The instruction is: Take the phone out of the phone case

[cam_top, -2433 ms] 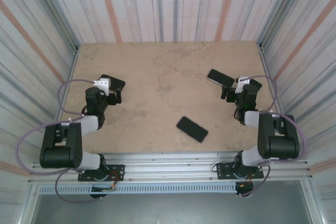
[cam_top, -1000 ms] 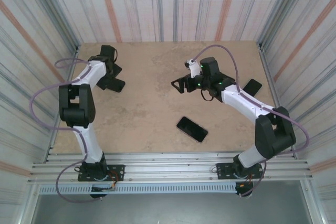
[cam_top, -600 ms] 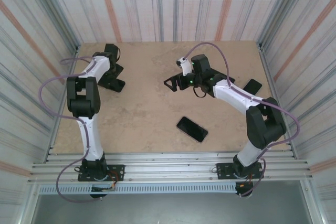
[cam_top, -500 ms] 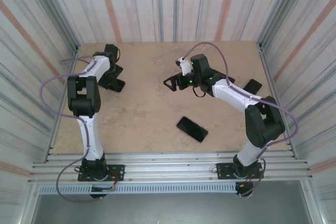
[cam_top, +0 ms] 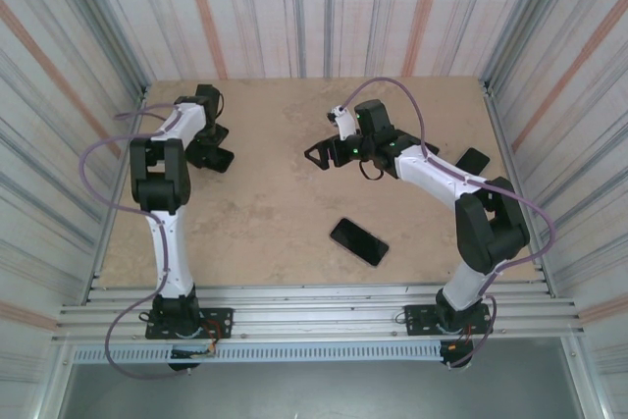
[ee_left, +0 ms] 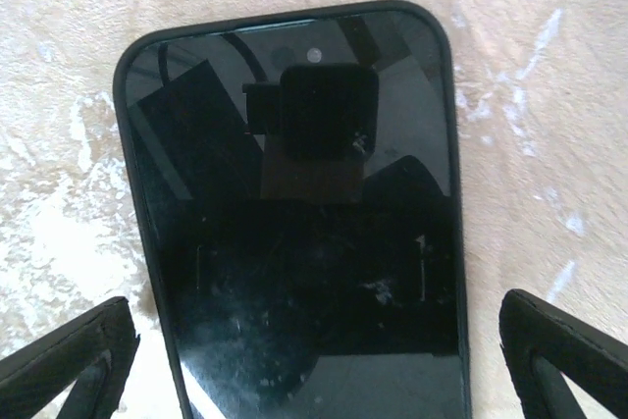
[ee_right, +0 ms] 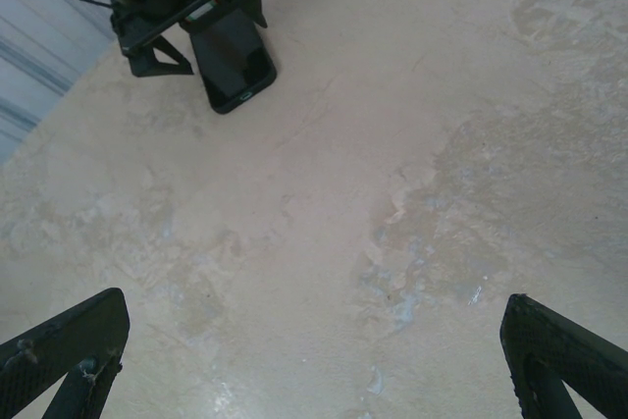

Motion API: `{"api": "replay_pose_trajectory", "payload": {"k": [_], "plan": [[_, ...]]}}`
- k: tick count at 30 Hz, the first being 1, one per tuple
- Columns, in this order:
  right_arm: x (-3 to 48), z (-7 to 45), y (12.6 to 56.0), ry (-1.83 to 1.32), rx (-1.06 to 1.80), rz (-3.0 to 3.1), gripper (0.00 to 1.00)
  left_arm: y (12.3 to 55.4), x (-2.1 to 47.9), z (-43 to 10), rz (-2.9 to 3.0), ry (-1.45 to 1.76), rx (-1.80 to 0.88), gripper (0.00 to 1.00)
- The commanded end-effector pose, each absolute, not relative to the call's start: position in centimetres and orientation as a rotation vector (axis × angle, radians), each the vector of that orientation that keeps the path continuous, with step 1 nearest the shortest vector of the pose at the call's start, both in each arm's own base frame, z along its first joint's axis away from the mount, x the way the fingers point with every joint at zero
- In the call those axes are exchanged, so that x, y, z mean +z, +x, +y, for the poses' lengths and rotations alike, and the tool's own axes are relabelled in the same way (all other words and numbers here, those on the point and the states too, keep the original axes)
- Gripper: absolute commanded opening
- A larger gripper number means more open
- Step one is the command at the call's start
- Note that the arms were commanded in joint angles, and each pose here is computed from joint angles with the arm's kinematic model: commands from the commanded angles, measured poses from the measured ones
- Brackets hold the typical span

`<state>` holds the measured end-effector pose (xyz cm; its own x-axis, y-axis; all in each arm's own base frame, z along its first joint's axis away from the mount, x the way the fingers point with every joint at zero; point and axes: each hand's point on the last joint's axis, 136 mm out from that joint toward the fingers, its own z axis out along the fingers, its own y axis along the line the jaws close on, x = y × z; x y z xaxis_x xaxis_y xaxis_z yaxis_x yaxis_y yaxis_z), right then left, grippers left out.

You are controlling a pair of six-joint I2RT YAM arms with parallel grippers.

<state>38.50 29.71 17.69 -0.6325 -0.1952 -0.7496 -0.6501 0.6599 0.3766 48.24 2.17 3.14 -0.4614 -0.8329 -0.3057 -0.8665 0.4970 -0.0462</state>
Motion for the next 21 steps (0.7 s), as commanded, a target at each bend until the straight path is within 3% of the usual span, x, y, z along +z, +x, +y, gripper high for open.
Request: {"api": "replay_pose_trajectory", "payload": {"k": [1,9,16,21], "plan": [[17.7,29.4,39.0,-0.625,0.863,2.205,0.99,47.3,2.5,2.7,2.494,-1.461,0.212,0.99],[17.6,29.0,39.0,-0.612,0.866,2.217,0.99,46.9,1.2,2.5,2.516,-1.486,0.176,0.96],[17.7,29.0,39.0,-0.592,0.893,2.222,0.99,46.9,0.7,2.2,2.526,-1.479,0.136,0.73],[18.0,29.2,38.8,-0.573,0.925,2.216,0.99,47.6,2.2,2.2,2.514,-1.413,0.093,0.69]]}}
